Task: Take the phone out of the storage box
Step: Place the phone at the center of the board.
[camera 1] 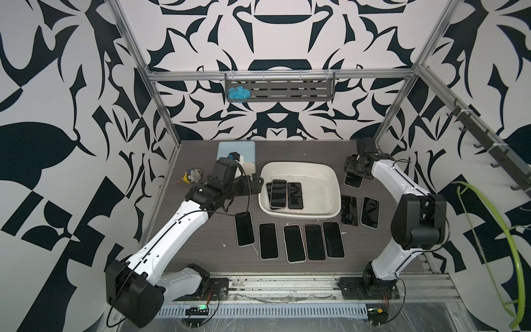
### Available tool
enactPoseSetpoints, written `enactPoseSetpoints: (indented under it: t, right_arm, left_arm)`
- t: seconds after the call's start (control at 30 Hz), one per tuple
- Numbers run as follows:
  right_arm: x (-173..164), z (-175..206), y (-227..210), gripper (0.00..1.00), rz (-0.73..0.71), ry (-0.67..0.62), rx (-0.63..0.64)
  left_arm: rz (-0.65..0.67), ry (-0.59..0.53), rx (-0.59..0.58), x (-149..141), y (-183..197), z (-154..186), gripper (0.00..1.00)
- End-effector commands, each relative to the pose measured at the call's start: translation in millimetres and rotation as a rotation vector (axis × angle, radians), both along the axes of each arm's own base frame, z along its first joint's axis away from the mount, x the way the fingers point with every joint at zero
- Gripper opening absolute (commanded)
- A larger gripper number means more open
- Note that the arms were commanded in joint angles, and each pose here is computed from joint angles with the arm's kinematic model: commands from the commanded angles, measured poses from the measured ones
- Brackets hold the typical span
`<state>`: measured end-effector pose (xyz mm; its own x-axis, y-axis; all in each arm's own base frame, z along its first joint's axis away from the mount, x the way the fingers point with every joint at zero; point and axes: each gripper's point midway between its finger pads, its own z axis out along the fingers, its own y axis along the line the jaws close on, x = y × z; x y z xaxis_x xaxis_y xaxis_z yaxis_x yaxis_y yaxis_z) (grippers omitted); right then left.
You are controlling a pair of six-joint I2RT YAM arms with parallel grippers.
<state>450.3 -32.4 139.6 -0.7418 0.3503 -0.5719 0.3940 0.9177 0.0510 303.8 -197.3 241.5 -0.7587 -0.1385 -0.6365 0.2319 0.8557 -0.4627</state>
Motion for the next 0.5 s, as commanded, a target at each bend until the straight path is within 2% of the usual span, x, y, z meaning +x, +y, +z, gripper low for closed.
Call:
enactPoseSetpoints:
  t: [0.0,0.23,0.3,0.47]
  right_arm:
    - [19,1,0,0.80,-0.011,-0.070,0.001]
    - [41,-41,-1,0.80,-0.005,-0.012,-0.004]
    - [46,-55,5,0.80,0.016,0.023,0.030]
    - [45,-81,10,0.79,0.041,0.106,0.050]
  left_arm:
    - [-0.002,0.015,-0.014,1,-2,-5,1.00]
    - [0.004,0.026,0.004,-3,3,-8,1.00]
    - [0.010,0.028,0.005,-4,4,-8,1.00]
    - [0.024,0.011,0.008,-8,10,-2,1.00]
